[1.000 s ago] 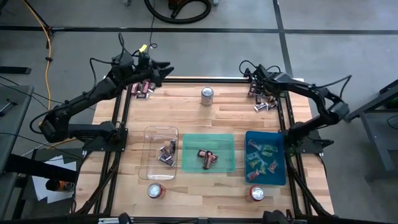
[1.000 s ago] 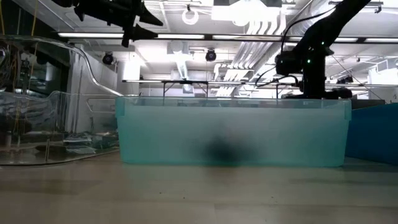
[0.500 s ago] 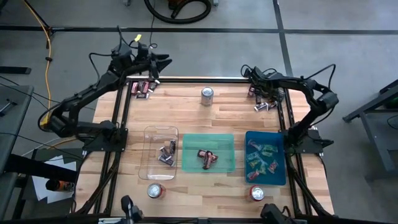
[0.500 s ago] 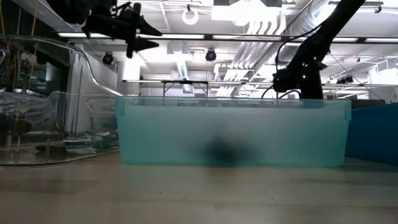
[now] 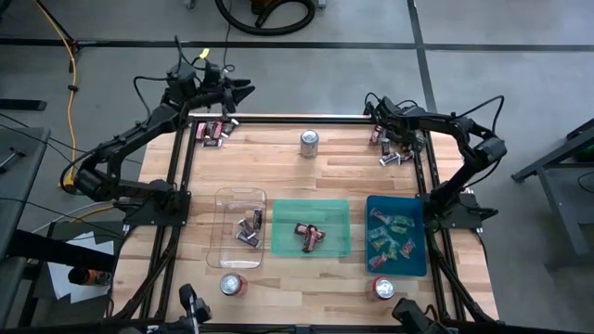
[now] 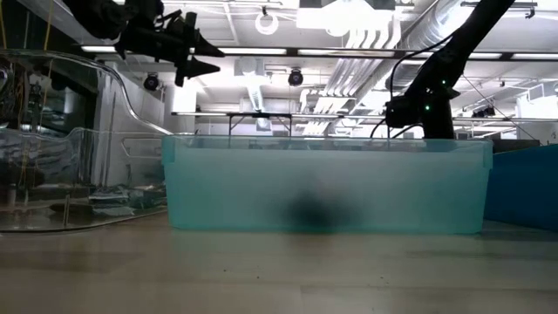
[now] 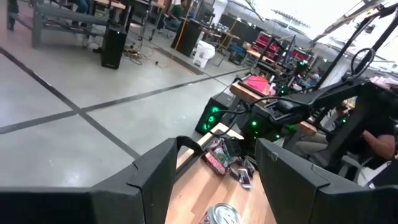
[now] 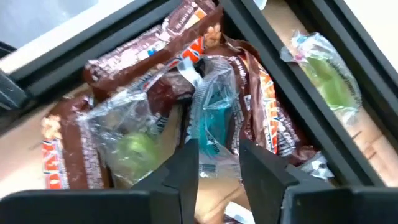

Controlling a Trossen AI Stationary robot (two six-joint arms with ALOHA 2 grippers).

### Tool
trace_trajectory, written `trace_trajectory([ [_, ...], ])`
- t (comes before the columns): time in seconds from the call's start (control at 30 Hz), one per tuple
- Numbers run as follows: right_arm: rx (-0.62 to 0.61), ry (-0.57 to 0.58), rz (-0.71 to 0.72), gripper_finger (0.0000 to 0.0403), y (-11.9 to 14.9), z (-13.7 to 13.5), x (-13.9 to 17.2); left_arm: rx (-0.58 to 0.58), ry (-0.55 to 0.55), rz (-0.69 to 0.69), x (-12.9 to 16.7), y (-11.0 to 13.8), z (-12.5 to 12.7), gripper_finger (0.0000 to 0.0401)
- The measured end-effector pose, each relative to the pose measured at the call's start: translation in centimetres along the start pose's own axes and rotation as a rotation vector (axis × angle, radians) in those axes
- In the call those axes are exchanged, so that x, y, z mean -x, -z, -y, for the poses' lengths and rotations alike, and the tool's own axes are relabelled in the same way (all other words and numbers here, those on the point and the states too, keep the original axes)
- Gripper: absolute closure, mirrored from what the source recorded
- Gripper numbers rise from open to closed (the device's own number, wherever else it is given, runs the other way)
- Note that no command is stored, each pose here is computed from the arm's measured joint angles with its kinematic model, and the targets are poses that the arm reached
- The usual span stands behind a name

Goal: Organize candy in baskets
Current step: Put the blue gummy into the blue bin

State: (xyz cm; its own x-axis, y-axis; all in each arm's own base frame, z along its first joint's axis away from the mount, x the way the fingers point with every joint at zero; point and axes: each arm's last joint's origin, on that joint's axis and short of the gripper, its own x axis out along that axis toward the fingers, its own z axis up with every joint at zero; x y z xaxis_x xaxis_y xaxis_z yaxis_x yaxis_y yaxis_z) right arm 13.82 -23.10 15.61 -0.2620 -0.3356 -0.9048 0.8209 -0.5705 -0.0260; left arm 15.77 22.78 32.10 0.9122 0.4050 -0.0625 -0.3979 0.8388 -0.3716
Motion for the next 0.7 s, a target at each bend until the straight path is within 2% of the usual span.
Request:
trace_trajectory([
  [0.2, -0.002, 0.002, 0.0, 0.0307, 0.0, 0.0, 0.0, 0.0, -0.008, 0.003, 0.1, -0.1, -0.2, 0.0197],
  [0.27, -0.001, 0.0, -0.003, 0.033, 0.0, 0.0, 0.0, -0.006, -0.008, 0.004, 0.1, -0.1, -0.2, 0.0197],
  [0.37, 0.026, -0.013, -0.022, 0.0385, 0.0, 0.0, 0.2, -0.02, -0.008, 0.023, 0.4, -0.4, -0.1, 0.0197],
  [0.43, 0.035, -0.03, -0.017, 0.0393, 0.0, 0.1, 0.7, -0.042, -0.01, 0.056, 0.9, -1.0, -0.1, 0.0197],
  [0.57, 0.07, -0.103, 0.017, 0.0401, -0.1, 0.5, 2.7, -0.058, -0.028, 0.09, 1.7, -1.6, -0.2, 0.0197],
  [0.7, 0.132, -0.243, 0.095, 0.0402, 0.0, 1.2, 6.4, -0.056, -0.018, 0.091, 2.0, -1.7, -0.2, 0.0197],
])
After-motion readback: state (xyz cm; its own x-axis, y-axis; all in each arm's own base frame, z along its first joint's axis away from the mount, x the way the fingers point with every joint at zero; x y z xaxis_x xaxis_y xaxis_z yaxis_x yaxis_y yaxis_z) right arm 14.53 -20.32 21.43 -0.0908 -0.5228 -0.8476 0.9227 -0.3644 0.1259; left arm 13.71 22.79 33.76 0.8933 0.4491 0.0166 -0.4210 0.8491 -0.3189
